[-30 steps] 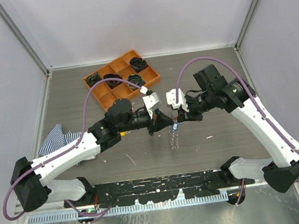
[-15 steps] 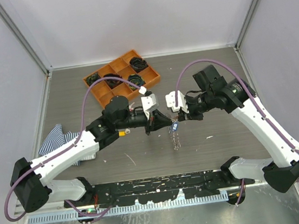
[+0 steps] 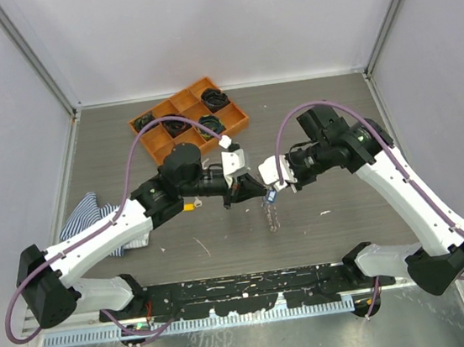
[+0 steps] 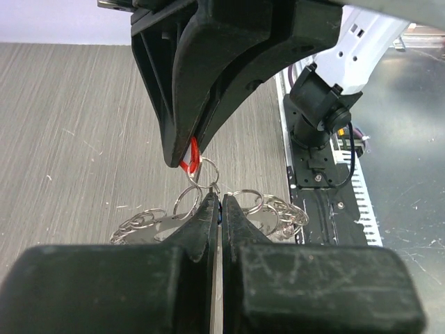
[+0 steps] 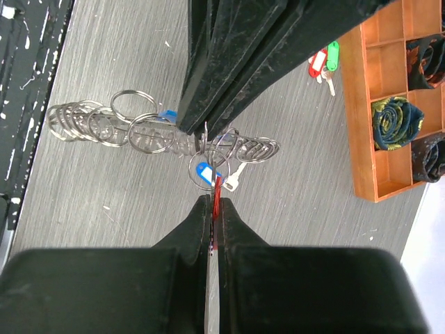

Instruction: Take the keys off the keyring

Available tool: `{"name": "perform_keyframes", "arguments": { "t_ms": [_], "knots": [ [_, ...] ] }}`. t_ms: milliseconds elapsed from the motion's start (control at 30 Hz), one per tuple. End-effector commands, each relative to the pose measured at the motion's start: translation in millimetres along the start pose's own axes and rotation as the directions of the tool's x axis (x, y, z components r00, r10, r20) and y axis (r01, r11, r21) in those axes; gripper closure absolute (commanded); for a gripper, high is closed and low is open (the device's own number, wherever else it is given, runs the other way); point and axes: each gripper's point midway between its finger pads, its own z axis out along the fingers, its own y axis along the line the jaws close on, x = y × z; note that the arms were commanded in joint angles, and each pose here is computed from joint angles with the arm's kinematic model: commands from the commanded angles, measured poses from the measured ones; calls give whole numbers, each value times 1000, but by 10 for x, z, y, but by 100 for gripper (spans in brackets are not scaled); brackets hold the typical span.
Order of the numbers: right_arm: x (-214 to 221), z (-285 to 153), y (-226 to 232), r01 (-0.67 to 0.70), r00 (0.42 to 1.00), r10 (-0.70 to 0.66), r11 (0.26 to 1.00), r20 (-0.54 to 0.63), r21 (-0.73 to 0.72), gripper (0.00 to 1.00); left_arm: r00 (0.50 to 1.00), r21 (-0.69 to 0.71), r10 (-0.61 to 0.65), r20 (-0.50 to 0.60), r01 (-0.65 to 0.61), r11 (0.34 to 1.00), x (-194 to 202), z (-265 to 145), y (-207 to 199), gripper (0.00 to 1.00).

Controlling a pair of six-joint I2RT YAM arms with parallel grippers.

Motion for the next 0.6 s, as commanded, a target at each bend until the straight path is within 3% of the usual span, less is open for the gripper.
{"name": "perform_keyframes", "arguments": {
  "t_ms": [0, 567],
  "knots": [
    [-58, -131, -182, 116, 993, -116, 991, -19, 59, 99, 999, 65, 50, 2, -50, 997, -79, -55, -143, 100],
    [31, -9, -63, 93, 996, -93, 995, -12, 22, 99, 997, 66, 54, 50, -57, 996, -161, -59, -165, 100]
  ]
}}
